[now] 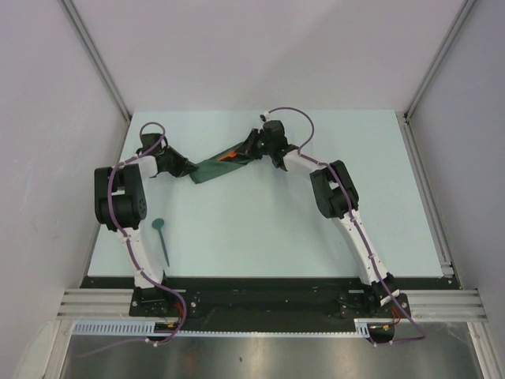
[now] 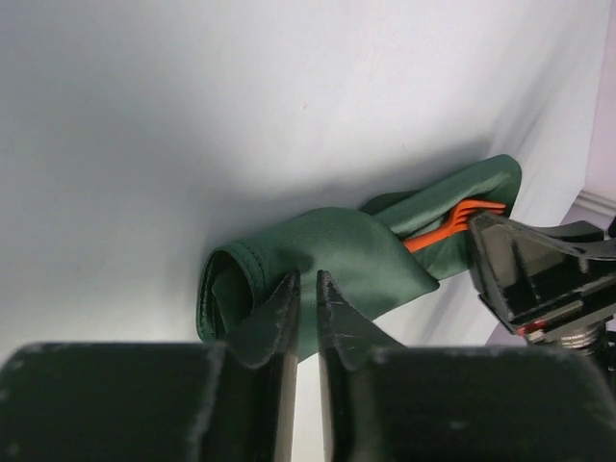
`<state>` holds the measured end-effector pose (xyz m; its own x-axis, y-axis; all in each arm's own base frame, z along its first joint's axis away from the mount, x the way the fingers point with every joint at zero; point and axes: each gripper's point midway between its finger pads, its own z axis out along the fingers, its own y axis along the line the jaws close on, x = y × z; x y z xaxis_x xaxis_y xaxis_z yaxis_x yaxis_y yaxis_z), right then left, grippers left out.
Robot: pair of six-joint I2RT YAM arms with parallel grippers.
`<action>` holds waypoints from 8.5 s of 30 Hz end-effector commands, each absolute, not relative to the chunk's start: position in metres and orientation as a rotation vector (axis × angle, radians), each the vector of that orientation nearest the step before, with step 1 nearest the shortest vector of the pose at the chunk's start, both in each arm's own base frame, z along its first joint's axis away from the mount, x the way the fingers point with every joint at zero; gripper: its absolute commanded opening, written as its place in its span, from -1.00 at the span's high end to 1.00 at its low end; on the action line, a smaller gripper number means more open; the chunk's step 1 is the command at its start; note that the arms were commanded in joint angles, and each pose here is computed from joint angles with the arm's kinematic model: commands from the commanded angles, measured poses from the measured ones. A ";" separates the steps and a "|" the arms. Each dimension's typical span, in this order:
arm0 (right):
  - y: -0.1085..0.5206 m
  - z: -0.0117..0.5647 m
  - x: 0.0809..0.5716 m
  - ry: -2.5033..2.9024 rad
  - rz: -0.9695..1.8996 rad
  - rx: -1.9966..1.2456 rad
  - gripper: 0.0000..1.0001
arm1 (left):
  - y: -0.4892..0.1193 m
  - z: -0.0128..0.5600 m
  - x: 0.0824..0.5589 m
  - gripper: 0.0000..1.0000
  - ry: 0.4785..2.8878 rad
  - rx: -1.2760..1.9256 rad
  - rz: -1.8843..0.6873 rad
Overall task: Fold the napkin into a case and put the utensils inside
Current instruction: Insert the fork at the center of the board, then pick up the spoon from the corner of the board, then pass from the left arm to the right, then insert the spoon into the center of the board, then reset both arms
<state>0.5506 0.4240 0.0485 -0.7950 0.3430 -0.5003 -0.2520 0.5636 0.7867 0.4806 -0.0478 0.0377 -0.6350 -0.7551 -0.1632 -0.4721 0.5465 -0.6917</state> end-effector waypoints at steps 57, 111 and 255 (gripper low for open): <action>0.345 0.249 0.336 1.685 1.744 -0.780 -0.42 | -0.233 0.240 0.289 1.00 2.039 0.360 -1.717; 0.278 0.200 0.490 1.884 1.086 0.004 1.00 | -0.106 0.167 0.409 0.52 2.169 -0.627 -0.944; 0.155 0.154 0.263 2.140 0.520 0.202 -1.00 | -0.337 0.212 0.192 -0.40 1.802 0.483 -1.070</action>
